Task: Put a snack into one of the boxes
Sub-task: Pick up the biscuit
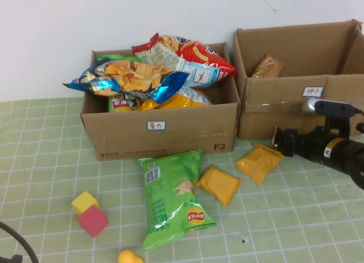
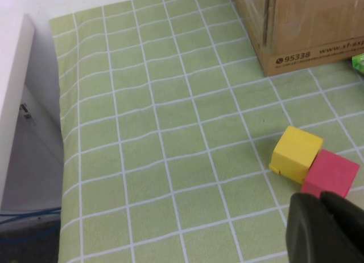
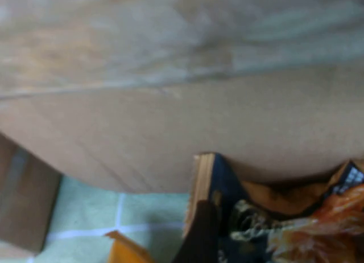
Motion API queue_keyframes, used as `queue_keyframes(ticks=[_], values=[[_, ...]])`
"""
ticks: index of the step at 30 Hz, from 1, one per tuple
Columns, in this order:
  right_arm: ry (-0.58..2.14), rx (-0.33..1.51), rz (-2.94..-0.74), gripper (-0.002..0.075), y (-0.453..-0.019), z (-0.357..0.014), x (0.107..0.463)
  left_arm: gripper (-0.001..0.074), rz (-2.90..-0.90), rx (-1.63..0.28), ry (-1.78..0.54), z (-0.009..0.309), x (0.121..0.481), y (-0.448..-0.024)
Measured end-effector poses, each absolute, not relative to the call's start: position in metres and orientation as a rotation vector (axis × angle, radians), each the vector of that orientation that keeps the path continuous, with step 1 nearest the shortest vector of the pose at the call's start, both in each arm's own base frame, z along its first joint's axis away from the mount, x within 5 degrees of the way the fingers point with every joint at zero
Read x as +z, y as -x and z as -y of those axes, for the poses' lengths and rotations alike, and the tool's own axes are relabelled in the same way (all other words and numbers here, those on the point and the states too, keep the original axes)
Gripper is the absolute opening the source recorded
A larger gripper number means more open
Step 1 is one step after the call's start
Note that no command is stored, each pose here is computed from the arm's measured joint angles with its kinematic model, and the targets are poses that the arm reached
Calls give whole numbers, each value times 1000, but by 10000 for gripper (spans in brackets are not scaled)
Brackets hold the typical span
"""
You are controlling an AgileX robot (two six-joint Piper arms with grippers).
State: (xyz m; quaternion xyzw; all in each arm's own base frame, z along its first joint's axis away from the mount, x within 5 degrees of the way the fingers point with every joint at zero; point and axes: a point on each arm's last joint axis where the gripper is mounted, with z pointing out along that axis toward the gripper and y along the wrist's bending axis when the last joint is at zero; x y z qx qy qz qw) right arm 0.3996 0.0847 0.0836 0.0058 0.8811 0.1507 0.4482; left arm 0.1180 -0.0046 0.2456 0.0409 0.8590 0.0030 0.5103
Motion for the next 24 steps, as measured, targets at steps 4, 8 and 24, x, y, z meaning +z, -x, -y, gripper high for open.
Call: queue_keyframes(ticks=[4,8,24], values=[[-70,399,-2191,654,-402,-85,77,-2,-2067,7,-98,5,246,-118],[-118,443,-2176,603,-404,-87,74,-2,-2065,7,-98,5,245,-118],[-26,488,-2170,134,-403,-92,73,-2,-2058,8,-97,5,241,-118]])
